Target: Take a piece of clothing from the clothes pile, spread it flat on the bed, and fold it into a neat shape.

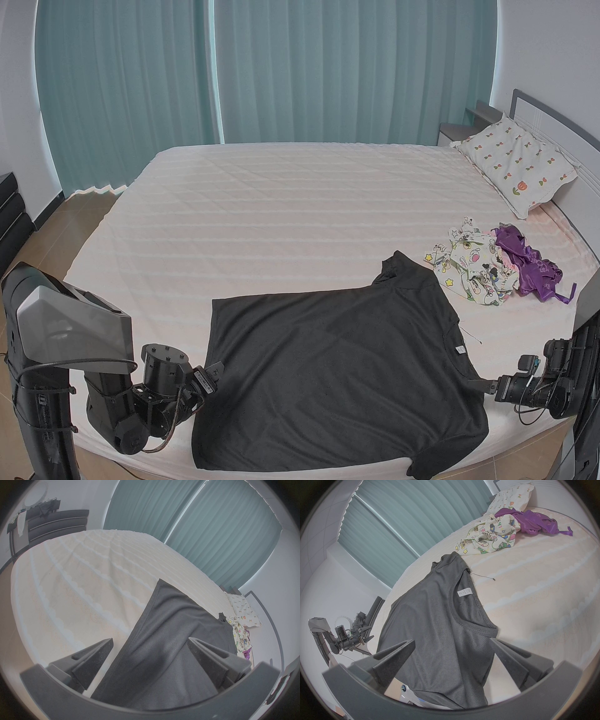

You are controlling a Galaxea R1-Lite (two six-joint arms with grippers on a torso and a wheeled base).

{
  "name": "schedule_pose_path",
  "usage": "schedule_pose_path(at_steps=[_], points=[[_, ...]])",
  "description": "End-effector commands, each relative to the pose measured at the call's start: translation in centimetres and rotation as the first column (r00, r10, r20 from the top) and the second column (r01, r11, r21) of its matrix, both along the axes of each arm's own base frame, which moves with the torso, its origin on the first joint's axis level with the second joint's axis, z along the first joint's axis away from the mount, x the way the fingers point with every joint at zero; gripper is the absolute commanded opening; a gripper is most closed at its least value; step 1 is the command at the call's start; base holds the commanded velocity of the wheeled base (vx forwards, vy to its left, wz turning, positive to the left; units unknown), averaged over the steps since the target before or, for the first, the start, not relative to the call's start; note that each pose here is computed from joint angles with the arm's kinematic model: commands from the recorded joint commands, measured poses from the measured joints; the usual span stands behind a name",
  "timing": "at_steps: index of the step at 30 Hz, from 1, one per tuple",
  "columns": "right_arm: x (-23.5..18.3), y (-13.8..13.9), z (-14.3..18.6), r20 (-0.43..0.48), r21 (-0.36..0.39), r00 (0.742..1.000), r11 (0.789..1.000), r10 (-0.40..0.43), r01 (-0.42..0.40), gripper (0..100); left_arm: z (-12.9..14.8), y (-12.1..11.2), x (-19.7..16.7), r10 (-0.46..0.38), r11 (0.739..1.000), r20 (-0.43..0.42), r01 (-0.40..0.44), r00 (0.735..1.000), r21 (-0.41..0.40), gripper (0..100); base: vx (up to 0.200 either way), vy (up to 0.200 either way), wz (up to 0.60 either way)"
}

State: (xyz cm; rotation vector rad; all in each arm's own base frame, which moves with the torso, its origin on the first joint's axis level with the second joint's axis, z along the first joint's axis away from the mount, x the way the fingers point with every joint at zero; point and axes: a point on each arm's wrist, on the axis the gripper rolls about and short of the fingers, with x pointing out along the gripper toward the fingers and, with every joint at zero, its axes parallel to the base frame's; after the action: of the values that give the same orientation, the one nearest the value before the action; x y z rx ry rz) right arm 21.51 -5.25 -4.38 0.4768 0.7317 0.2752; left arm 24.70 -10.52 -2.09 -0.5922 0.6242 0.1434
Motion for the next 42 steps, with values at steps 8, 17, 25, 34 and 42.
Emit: schedule_pose_path(at_steps=[8, 17, 25, 34, 42], points=[[0.0, 0.0, 0.1, 0.009, -0.003, 1.000, 1.000, 0.002, -0.002, 100, 0.2, -0.2, 0.0, 0.015, 0.999, 0.008, -0.014, 1.000, -0.029, 100, 0.075, 0.000, 0.00], [0.0, 0.0, 0.1, 0.008, -0.002, 1.000, 1.000, 0.002, -0.002, 100, 0.0, -0.2, 0.0, 0.011, 1.000, 0.002, -0.011, 1.000, -0.028, 100, 0.000, 0.000, 0.00], [0.0, 0.0, 0.1, 0.009, -0.003, 1.000, 1.000, 0.002, -0.002, 100, 0.0, -0.3, -0.1, 0.009, 1.000, 0.000, -0.009, 1.000, -0.029, 100, 0.000, -0.150, 0.00], [0.1, 0.1, 0.1, 0.012, -0.004, 1.000, 1.000, 0.004, -0.004, 100, 0.8, 0.7, 1.5, 0.059, 0.997, 0.052, -0.057, 0.997, -0.045, 100, 0.000, -0.067, 0.00], [0.0, 0.4, 0.1, 0.006, 0.000, 1.000, 1.000, 0.018, -0.018, 100, 2.0, 3.3, 7.2, 0.097, 0.995, 0.122, -0.100, 0.988, 0.016, 100, 0.000, 0.000, 0.00]])
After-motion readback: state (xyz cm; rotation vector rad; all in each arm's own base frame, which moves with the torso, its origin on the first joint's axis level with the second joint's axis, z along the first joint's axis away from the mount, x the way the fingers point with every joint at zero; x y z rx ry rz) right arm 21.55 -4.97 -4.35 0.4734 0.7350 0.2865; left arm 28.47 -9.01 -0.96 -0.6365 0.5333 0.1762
